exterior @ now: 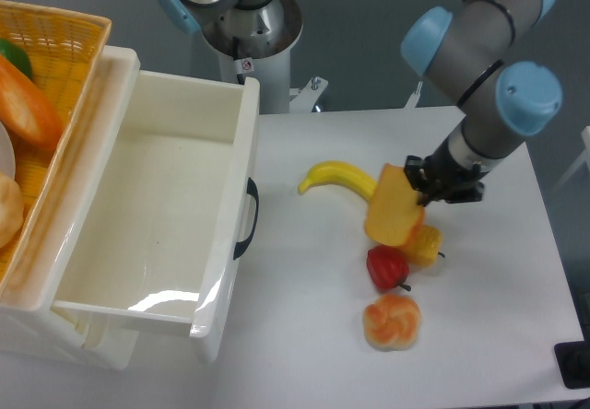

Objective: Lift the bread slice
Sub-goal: 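Lift the bread slice and carry it away from the banana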

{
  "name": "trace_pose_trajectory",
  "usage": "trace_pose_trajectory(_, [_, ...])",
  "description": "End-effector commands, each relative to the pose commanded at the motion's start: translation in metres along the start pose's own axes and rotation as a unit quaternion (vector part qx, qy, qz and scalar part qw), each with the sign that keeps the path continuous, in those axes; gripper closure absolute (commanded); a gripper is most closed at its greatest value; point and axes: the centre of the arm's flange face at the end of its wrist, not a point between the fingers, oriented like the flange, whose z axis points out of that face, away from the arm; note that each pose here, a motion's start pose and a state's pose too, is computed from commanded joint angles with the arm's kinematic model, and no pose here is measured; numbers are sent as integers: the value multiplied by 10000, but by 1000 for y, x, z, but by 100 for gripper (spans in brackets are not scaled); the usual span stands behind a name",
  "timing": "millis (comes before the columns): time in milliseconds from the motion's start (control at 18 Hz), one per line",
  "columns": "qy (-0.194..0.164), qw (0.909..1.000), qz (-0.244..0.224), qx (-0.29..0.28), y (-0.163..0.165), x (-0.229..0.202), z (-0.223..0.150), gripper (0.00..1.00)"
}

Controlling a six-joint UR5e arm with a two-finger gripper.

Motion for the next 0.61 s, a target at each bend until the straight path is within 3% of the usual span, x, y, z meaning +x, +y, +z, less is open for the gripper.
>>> trace_pose_trajectory(389, [-699,9953,657,123,1,-62,-38,100])
trace_pose_trajectory(611, [-923,9900,1059,87,11,-93,-40,100])
